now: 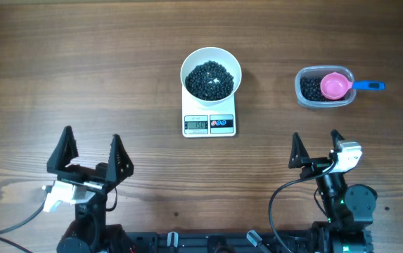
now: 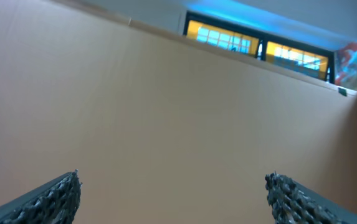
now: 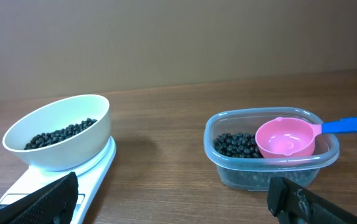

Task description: Scoop item into bowl and weigh 150g on scale

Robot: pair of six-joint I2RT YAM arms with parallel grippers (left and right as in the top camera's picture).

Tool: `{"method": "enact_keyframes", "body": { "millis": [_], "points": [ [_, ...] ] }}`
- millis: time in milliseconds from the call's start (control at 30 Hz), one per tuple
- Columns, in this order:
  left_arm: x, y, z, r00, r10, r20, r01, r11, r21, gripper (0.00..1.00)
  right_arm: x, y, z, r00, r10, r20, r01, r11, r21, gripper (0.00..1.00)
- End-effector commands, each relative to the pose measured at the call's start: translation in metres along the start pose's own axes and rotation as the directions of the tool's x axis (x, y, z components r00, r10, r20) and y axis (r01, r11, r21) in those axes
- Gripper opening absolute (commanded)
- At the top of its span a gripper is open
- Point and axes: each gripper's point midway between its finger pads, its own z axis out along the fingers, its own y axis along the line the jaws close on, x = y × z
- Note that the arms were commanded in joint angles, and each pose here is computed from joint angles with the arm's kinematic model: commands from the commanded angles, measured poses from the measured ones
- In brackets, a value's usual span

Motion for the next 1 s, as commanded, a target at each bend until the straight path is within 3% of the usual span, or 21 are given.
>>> {"method": "enact_keyframes", "body": {
  "millis": [0,167,300,500,567,667,967],
  "points": [
    [0.005,0.011,-0.002,0.998,-0.059,0.0,0.059,0.997,-0.058,1.0,-0.006,-0.001,-0.001,1.0,-0.005,0.019,0.004,1.0,0.011,1.0],
    [0.078,0.038,-0.017,0.952,-0.121,-0.28,0.065,0.977,-0.202,1.0,-0.006,-0.001,-0.001,1.0,-0.005,0.019,0.004,1.0,0.011,1.0],
    [0.149,0.055,-0.058,0.808,-0.209,-0.551,0.028,0.948,-0.318,1.0,-0.006,-0.001,-0.001,1.0,-0.005,0.019,0.004,1.0,0.011,1.0],
    [0.152,0.058,-0.061,0.801,-0.165,-0.576,-0.023,0.952,-0.304,1.0,-0.006,-0.001,-0.001,1.0,-0.004,0.019,0.004,1.0,0.011,1.0],
    [0.152,0.058,-0.061,0.784,0.008,-0.621,-0.166,0.967,-0.196,1.0,-0.006,-0.001,-0.001,1.0,-0.005,0.019,0.004,1.0,0.011,0.99],
    [0.152,0.059,-0.061,0.717,0.248,-0.652,-0.359,0.933,-0.04,1.0,-0.006,-0.001,-0.001,1.0,-0.005,0.019,0.004,1.0,0.011,1.0],
    [0.152,0.059,-0.061,0.719,0.242,-0.651,-0.354,0.934,-0.044,1.0,-0.006,-0.001,-0.001,1.0,-0.005,0.019,0.004,1.0,0.011,1.0]
  ]
}}
